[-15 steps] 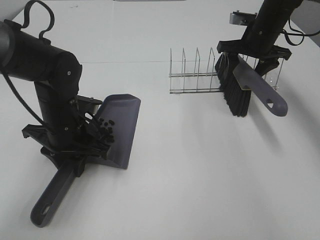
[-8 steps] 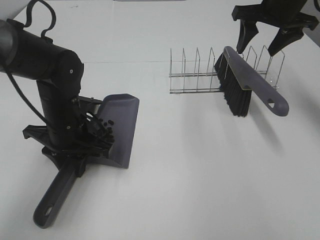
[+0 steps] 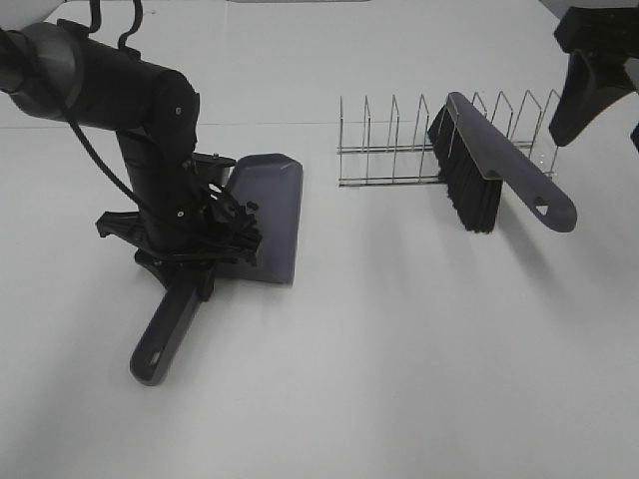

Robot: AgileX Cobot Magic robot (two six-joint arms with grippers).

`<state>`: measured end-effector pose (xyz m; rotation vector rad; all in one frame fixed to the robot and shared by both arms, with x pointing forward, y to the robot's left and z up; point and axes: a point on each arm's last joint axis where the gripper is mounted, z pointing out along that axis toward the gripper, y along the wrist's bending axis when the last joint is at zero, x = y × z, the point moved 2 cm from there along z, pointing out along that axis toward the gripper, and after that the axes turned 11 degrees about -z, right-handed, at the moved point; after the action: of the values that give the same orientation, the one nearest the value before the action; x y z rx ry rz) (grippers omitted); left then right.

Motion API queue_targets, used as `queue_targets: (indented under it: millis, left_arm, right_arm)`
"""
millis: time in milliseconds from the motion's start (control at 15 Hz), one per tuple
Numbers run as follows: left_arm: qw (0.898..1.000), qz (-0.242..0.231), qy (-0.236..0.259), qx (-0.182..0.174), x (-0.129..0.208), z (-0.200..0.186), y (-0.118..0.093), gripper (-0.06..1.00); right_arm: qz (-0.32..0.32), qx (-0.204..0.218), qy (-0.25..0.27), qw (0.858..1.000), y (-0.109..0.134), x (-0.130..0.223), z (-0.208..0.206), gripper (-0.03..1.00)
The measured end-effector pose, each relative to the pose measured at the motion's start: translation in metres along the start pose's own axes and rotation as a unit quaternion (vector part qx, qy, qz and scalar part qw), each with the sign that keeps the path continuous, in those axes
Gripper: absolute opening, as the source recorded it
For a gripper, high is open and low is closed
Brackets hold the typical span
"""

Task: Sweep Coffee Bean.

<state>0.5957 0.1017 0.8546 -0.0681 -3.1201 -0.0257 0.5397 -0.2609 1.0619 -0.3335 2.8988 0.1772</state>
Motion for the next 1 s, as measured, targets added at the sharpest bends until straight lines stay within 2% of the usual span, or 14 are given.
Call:
queue_targets:
  millis: [133,400,467,667,800,1000]
  left_arm:
    - [1.000,0.001,-0.004,0.001,-0.008,0.004,-0.004,0.34]
    - [1.000,0.001,-0.007,0.003,-0.010,0.003,-0.005,0.34]
    - [1.000,0.000,-0.007,0.003,-0.010,0.003,-0.005,0.36]
    - [1.000,-0.001,0.006,0.000,-0.007,0.003,-0.004,0.63]
    - [1.000,0.008,0.012,-0.003,-0.004,-0.008,-0.002,0.66]
    - [1.000,0.011,-0.013,0.019,0.000,-0.046,-0.003,0.66]
  right_arm:
    - [-0.004,0.004,-0.032,0.999,0.008,0.033,-0.027,0.65]
    - [-0.010,0.011,-0.080,0.997,0.015,0.055,-0.056,0.65]
    - [-0.011,0.013,-0.093,0.996,0.016,0.059,-0.063,0.65]
    - [-0.009,0.016,-0.119,0.993,0.019,0.068,-0.077,0.65]
    - [-0.003,0.015,-0.124,0.992,0.020,0.069,-0.080,0.65]
    - [-0.002,0.011,-0.125,0.992,0.021,0.069,-0.080,0.65]
